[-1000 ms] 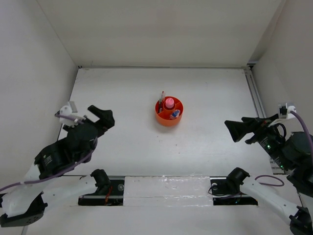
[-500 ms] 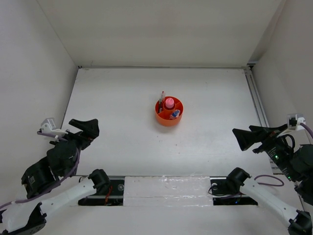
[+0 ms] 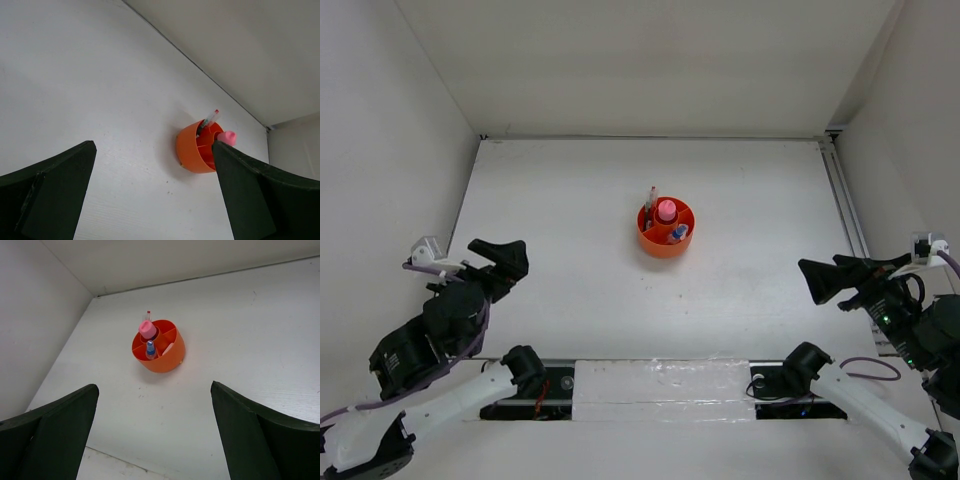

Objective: Sort the stationery into containers
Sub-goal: Reset both arms

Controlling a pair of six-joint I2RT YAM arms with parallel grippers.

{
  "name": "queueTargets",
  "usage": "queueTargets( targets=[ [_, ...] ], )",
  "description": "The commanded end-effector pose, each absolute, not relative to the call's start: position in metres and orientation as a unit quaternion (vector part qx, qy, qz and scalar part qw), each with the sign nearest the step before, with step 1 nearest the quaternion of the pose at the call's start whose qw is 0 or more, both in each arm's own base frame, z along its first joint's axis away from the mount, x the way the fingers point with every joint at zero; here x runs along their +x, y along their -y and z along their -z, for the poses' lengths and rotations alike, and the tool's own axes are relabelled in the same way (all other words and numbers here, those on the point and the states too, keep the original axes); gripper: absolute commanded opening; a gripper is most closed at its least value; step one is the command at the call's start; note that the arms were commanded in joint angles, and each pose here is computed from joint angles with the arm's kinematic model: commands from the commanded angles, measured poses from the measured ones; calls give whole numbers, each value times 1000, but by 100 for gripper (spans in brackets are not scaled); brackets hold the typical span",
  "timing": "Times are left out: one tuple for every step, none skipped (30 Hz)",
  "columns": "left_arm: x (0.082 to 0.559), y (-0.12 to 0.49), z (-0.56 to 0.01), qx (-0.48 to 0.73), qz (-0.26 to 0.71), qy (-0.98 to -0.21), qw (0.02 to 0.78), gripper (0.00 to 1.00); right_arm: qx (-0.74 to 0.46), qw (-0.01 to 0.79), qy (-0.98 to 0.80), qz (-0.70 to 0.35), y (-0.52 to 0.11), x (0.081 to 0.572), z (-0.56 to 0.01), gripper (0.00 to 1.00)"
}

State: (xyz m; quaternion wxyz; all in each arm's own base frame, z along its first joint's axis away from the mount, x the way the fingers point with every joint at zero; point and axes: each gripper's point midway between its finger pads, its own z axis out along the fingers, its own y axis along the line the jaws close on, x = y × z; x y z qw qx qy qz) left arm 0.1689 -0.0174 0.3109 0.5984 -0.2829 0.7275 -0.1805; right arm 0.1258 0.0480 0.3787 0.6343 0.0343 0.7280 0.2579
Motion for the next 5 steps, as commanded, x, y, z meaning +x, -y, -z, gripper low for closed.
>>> queueTargets(
  targets=[
    [168,11,-316,-301,192,-709,608,99,39,647,-714,-266,-47,126,-388,100],
    [168,11,-316,-301,192,-709,608,99,35,645,-715,-268,-51,128,-385,100],
    [167,9,-317,-303,196,-706,609,99,35,645,-715,-268,-51,128,-385,100],
    [167,9,-317,-303,196,-706,609,99,34,642,-718,-266,-52,129,-382,100],
    [167,9,-317,-303,196,-706,609,99,37,641,-718,-269,-52,129,-382,100]
  ],
)
